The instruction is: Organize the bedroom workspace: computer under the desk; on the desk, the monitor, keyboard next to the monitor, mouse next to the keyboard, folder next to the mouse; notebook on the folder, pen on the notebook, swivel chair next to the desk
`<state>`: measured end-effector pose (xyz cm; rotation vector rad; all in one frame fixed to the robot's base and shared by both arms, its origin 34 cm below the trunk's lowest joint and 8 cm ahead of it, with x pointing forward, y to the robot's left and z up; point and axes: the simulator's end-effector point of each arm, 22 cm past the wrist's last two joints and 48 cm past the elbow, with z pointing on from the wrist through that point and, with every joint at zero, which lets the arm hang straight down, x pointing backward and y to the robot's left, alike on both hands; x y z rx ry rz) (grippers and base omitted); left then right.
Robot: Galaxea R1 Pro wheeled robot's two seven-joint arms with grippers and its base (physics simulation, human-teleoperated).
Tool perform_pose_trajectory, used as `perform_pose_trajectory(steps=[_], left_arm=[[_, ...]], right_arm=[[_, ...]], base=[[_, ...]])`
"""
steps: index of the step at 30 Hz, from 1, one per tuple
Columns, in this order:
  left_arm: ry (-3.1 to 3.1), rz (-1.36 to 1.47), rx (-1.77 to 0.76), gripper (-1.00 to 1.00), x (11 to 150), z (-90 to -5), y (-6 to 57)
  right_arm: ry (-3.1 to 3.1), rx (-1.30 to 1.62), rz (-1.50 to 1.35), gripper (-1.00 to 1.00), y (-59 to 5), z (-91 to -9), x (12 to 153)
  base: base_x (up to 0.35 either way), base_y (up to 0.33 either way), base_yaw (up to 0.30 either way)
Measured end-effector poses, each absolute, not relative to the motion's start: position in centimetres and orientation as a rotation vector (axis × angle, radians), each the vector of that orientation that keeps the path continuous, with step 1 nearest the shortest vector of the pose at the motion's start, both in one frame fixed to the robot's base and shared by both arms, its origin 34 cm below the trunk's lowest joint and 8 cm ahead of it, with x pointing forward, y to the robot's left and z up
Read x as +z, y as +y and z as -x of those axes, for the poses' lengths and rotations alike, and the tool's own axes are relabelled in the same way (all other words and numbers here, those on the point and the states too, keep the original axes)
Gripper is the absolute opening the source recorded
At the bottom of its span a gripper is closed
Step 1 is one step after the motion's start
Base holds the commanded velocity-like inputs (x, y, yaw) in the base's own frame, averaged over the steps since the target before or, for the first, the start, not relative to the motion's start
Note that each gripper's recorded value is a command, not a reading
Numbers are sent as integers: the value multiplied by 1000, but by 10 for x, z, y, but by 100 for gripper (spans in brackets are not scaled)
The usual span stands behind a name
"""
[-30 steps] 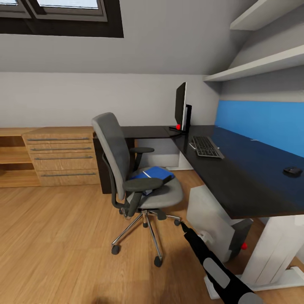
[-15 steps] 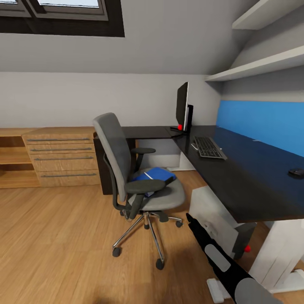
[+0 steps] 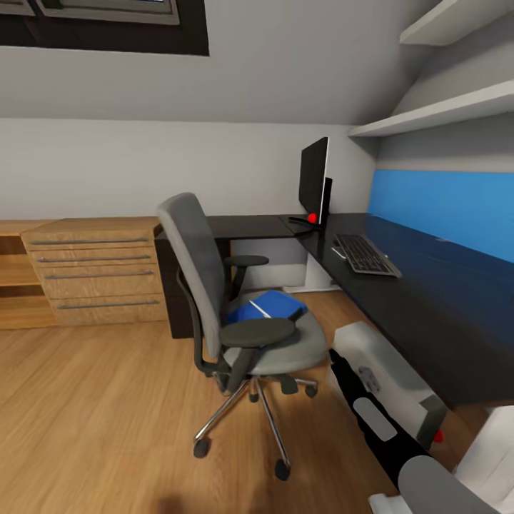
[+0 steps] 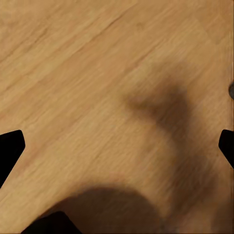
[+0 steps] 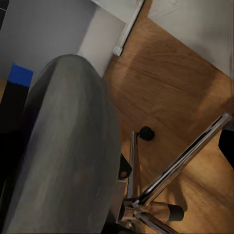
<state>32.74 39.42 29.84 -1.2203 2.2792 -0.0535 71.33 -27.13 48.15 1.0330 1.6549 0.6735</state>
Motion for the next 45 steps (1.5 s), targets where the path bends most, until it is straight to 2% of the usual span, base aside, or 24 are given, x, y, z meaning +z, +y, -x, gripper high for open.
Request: perform_pose_trajectory(steps=[11,30,45], left_arm=[[2303,1189,-74,100,296,-332,383],[2307,1187,-78,100,295,-333,381],[2309,1182,-82,100,295,-335,379]], right_arm=[[1636,675,-1047,100,-276,-715,485],[1698,733,-1008,100,-280,-717,490],[1652,742,-1052,100,-303,-721,502]], base=[[28,22,-182],[160,133,-11],[29,25,0]])
